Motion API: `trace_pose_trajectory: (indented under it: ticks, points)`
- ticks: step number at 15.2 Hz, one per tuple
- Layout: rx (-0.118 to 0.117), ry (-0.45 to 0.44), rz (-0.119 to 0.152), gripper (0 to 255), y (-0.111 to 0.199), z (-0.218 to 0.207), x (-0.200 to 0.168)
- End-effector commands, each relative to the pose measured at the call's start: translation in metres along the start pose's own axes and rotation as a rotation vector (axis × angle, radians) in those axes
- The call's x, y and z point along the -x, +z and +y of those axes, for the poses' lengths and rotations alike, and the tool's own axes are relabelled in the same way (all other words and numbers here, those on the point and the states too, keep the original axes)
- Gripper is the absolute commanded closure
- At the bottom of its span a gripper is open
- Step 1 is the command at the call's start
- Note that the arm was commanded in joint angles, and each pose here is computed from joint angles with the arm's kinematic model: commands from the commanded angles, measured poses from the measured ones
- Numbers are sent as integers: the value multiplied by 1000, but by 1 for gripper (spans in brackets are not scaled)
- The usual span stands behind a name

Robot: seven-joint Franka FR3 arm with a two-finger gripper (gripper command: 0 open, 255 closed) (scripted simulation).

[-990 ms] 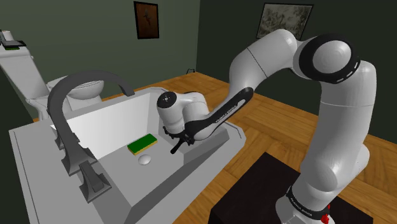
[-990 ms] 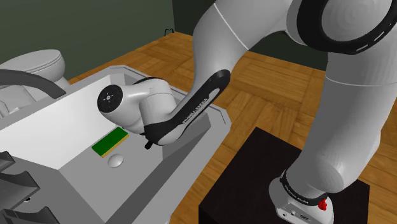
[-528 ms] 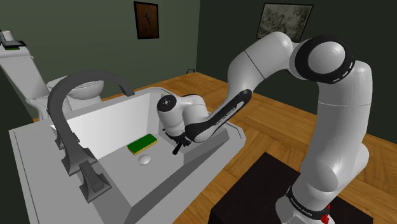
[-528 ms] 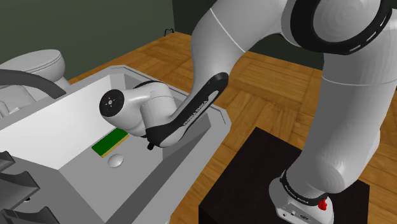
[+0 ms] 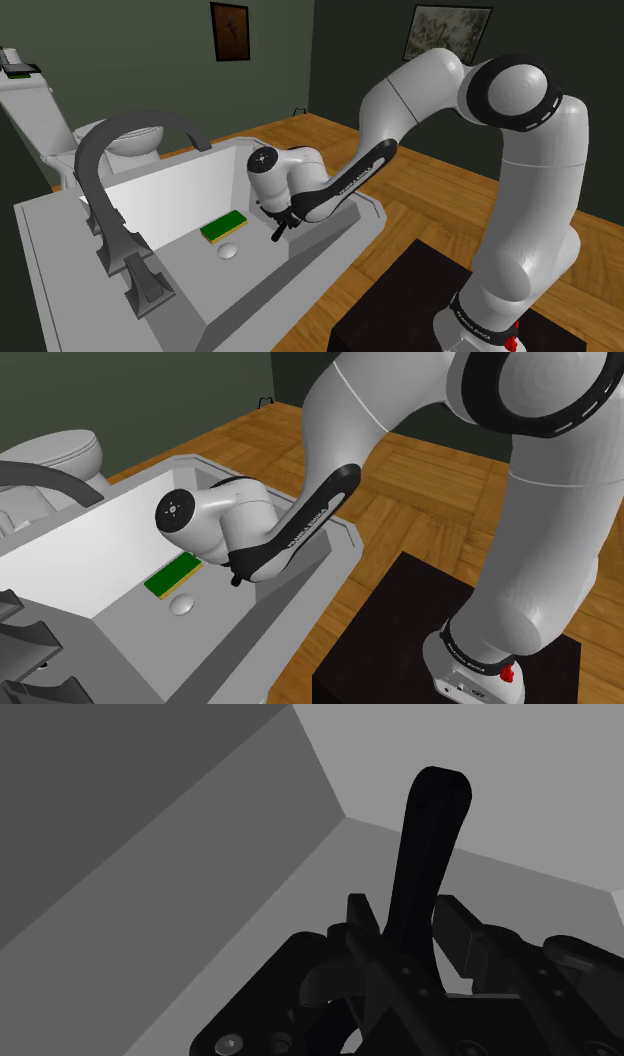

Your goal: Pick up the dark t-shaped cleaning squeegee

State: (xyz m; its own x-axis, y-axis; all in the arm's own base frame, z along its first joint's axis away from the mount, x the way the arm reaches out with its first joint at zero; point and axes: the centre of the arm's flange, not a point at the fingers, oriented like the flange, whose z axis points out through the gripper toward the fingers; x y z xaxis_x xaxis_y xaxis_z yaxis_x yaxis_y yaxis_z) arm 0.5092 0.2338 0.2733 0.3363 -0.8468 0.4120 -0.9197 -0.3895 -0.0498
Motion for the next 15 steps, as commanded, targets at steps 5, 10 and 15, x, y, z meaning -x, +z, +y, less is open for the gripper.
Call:
trace_pose_trajectory:
  ticks: [5, 10, 15]
  points:
    - [1, 1, 0, 255, -28, -2, -13]
    - [1, 1, 0, 255, -52, -3, -23]
    - [1, 1, 0, 255, -67, -4, -30]
